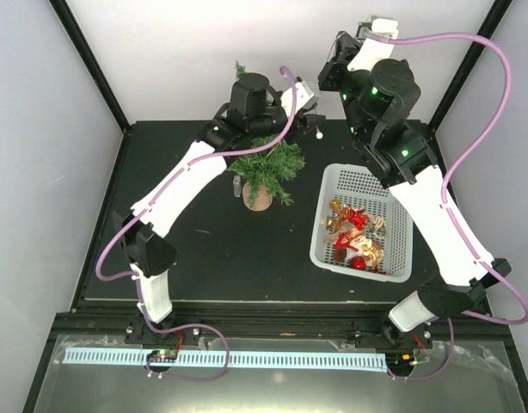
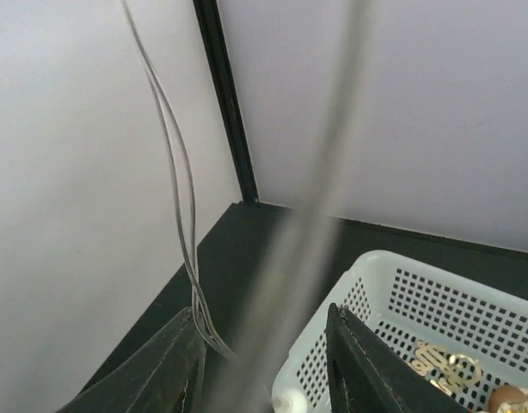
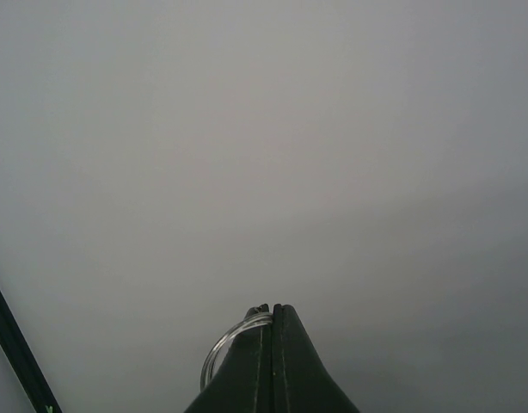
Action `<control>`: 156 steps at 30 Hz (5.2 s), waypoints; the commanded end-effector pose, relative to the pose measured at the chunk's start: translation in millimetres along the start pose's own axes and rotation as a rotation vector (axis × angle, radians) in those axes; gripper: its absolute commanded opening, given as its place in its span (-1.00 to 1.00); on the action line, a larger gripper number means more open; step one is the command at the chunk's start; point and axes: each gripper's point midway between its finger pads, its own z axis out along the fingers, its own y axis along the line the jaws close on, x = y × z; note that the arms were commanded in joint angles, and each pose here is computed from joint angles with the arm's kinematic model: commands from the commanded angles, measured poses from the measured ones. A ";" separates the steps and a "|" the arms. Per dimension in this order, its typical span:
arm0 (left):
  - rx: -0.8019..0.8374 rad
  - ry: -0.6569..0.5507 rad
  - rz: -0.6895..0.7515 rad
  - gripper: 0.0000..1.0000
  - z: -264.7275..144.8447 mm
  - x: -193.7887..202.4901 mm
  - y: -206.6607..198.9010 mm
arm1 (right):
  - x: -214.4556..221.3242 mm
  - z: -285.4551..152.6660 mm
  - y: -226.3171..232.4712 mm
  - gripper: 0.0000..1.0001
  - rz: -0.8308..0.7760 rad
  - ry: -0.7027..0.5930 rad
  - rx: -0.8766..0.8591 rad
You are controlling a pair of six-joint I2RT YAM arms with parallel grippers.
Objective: Decorate the small christmas tree
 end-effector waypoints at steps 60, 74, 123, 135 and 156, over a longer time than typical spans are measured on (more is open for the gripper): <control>0.314 -0.043 0.045 -0.97 -128.9 -70.6 -91.2 | 4.5 -46.6 7.6 0.56 0.211 0.177 -0.163; 0.164 -0.045 0.087 -0.97 -121.3 -73.8 -60.8 | 39.9 -62.3 -2.1 0.01 0.245 0.386 -0.129; -0.873 -0.241 0.313 -0.97 -306.7 -171.0 173.9 | 73.0 -68.0 -24.0 0.19 0.146 0.402 -0.062; -1.072 -0.247 0.362 -0.97 -288.6 -157.1 243.2 | 91.9 -54.8 -8.4 0.15 0.152 0.431 -0.121; -0.894 -0.567 0.480 -0.97 -221.5 -181.5 240.5 | 119.0 -11.4 6.9 0.14 0.124 0.363 -0.172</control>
